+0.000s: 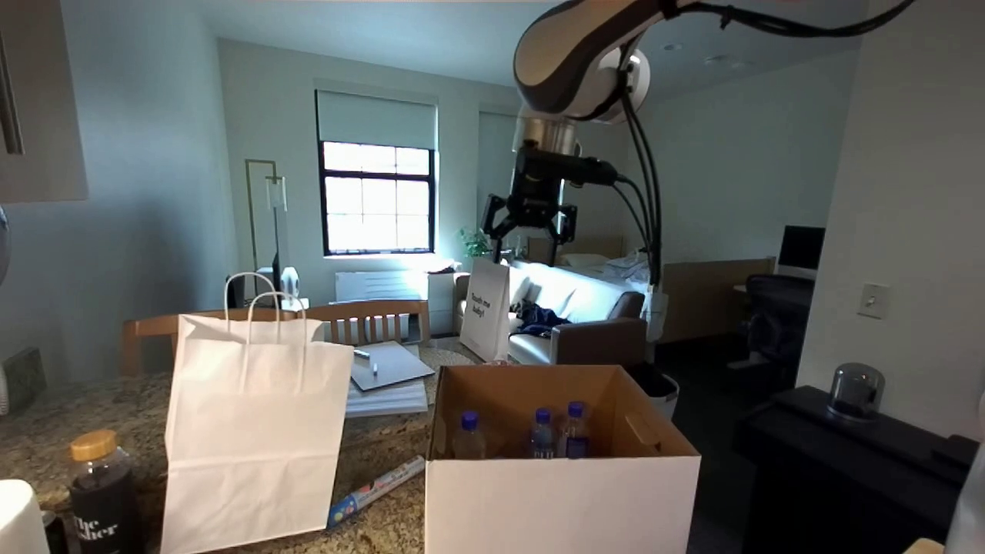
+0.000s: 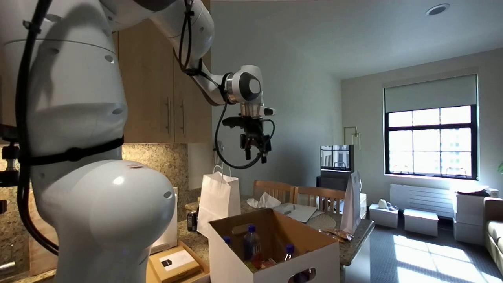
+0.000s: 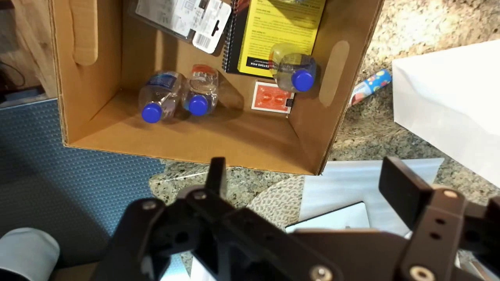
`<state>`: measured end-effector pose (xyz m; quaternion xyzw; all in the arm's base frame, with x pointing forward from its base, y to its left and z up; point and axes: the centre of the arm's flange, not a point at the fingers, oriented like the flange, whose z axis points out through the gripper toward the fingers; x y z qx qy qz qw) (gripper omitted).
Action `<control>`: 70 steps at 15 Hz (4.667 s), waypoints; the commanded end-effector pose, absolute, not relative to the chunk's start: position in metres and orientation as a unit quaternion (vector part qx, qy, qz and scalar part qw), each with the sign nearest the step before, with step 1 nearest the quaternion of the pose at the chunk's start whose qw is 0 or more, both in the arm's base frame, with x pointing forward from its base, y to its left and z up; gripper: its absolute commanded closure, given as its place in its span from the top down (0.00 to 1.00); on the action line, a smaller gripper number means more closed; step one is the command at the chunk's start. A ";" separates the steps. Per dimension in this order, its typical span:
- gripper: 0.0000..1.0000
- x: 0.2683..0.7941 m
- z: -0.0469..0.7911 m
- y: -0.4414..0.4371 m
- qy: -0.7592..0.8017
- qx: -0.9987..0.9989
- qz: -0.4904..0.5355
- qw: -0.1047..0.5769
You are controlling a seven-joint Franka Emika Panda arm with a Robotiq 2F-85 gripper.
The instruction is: Remove two bottles from the box
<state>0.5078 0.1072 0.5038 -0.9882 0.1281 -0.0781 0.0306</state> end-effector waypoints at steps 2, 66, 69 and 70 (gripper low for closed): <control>1.00 0.545 0.485 0.151 0.168 -0.983 -0.072 -0.008; 0.29 0.566 0.226 0.135 0.374 -0.924 0.033 0.072; 0.10 0.568 0.228 0.143 0.367 -0.926 0.035 0.081; 0.14 0.568 0.230 0.143 0.367 -0.926 0.034 0.083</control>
